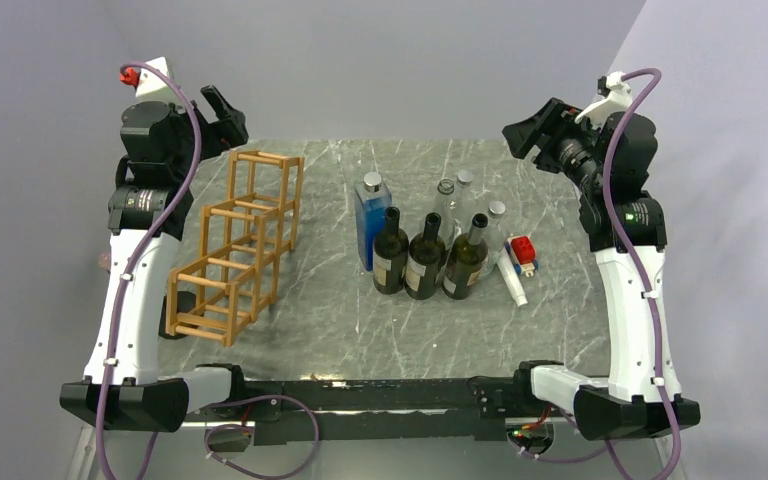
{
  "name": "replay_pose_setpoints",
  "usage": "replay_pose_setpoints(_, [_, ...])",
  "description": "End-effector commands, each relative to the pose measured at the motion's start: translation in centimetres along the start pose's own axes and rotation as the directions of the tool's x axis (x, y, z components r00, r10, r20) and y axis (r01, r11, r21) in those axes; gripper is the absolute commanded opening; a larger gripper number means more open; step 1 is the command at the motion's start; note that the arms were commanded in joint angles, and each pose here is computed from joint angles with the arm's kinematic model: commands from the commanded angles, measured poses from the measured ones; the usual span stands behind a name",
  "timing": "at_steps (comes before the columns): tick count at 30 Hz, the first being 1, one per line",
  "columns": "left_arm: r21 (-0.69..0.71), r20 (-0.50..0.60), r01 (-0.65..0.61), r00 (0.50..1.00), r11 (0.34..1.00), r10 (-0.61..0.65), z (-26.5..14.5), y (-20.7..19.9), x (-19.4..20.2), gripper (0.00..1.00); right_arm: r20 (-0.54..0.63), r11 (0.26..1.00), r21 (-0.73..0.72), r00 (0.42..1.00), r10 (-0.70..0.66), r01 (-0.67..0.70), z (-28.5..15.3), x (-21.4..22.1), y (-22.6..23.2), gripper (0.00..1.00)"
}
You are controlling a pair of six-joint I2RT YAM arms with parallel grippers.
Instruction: Put the wine bottle on the wine rack
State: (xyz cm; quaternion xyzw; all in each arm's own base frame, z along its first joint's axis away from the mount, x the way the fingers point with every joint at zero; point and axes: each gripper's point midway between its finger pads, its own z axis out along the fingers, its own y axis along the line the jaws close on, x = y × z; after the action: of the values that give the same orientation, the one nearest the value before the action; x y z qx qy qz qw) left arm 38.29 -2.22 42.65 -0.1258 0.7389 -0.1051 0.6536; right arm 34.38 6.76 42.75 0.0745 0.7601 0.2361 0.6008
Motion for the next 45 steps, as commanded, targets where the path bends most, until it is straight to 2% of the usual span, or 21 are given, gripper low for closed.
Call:
replay_pose_setpoints(1, [0.028, 0.071, 0.03, 0.997, 0.999, -0.032, -0.6, -0.7, -1.8, 0.99, 0.035, 0.999, 0.038, 0.999, -0.02, 0.019, -1.2, -0.5, -0.6, 0.78])
replay_pose_setpoints(3, [0.013, 0.084, 0.061, 0.995, 0.998, -0.062, -0.5, -0.6, -2.1, 0.99, 0.042, 0.999, 0.04, 0.999, -0.022, 0.02, -1.3, -0.5, -0.6, 0.79])
replay_pose_setpoints(5, [-0.033, 0.109, 0.137, 0.985, 0.99, -0.133, -0.6, 0.0, -2.7, 0.99, 0.032, 0.998, 0.056, 0.999, -0.019, 0.017, -1.4, -0.5, -0.9, 0.75])
replay_pose_setpoints(7, [-0.07, 0.114, 0.147, 0.984, 0.987, -0.139, -0.9, 0.7, -2.8, 0.99, 0.004, 0.995, 0.103, 1.0, -0.013, 0.013, -1.4, -0.6, -1.4, 0.73])
replay_pose_setpoints(8, [-0.053, 0.11, 0.134, 0.986, 0.99, -0.128, -1.0, 0.4, -2.8, 0.99, -0.02, 0.992, 0.122, 1.0, -0.015, 0.017, -1.4, -0.5, -1.7, 0.76])
replay_pose_setpoints(11, [0.132, 0.022, 0.041, 0.999, 0.99, -0.045, -1.0, -2.8, -1.4, 0.99, -0.072, 0.992, 0.119, 0.997, -0.035, 0.044, -1.6, -0.4, -1.4, 0.99])
replay_pose_setpoints(13, [0.311, -0.033, -0.017, 0.999, 0.95, 0.028, -1.3, -5.5, 0.1, 0.99, -0.111, 0.995, -0.004, 0.989, -0.098, 0.098, -1.6, 0.2, 0.3, 1.0])
replay_pose_setpoints(16, [0.492, -0.09, -0.01, 0.994, 0.871, 0.063, -2.2, -8.5, 1.6, 0.99, -0.171, 0.961, -0.231, 0.966, -0.191, 0.149, -2.1, 1.7, 3.6, 1.0])
replay_pose_setpoints(19, [0.604, -0.108, 0.005, 0.991, 0.797, 0.076, -3.4, -10.4, 2.0, 0.99, -0.153, 0.935, -0.296, 0.956, -0.251, 0.198, -2.3, 3.1, 5.1, 1.0])
replay_pose_setpoints(23, [0.681, -0.114, 0.015, 0.99, 0.732, 0.085, -4.1, -11.8, 2.1, 0.99, -0.087, 0.882, -0.345, 0.925, -0.37, 0.32, -3.0, 5.6, 7.9, 1.0])
replay_pose_setpoints(25, [0.692, -0.125, 0.029, 0.989, 0.722, 0.081, -4.0, -12.0, 2.3, 0.99, -0.073, 0.883, -0.311, 0.918, -0.39, 0.351, -2.8, 6.9, 8.2, 1.0])
replay_pose_setpoints(27, [0.689, -0.125, 0.032, 0.989, 0.724, 0.075, -3.7, -11.9, 2.4, 0.99, -0.056, 0.895, -0.288, 0.927, -0.37, 0.34, -2.8, 7.7, 8.2, 0.94])
replay_pose_setpoints(31, [0.681, -0.137, 0.042, 0.988, 0.731, 0.07, -3.2, -11.8, 2.7, 0.99, -0.026, 0.872, -0.331, 0.92, -0.39, 0.361, -3.2, 9.8, 9.3, 0.7])
replay_pose_setpoints(34, [0.674, -0.141, 0.047, 0.988, 0.737, 0.066, -2.8, -11.7, 2.9, 0.99, -0.088, 0.857, -0.351, 0.897, -0.433, 0.379, -2.9, 11.8, 9.5, 0.56])
replay_pose_setpoints(36, [0.671, -0.142, 0.05, 0.988, 0.74, 0.062, -2.6, -11.7, 2.8, 0.99, -0.134, 0.84, -0.375, 0.874, -0.467, 0.392, -2.6, 13.3, 9.8, 0.51])
replay_pose_setpoints(39, [0.673, -0.133, 0.038, 0.989, 0.739, 0.07, -2.6, -11.8, 2.6, 0.99, -0.178, 0.831, -0.394, 0.854, -0.488, 0.393, -2.2, 15.3, 10.3, 0.52])
replay_pose_setpoints(40, [0.67, -0.13, 0.032, 0.989, 0.742, 0.074, -2.6, -11.8, 2.6, 0.99, -0.196, 0.84, -0.374, 0.852, -0.486, 0.394, -1.9, 15.7, 10.0, 0.56])
replay_pose_setpoints(42, [0.658, -0.122, 0.02, 0.989, 0.753, 0.081, -2.7, -11.5, 2.6, 0.99, -0.231, 0.864, -0.305, 0.849, -0.476, 0.401, -1.1, 16.3, 9.1, 0.72])
replay_pose_setpoints(45, [0.646, -0.12, 0.011, 0.989, 0.763, 0.087, -2.7, -11.3, 2.7, 0.99, -0.239, 0.871, -0.254, 0.845, -0.478, 0.421, -0.6, 16.6, 8.5, 0.74])
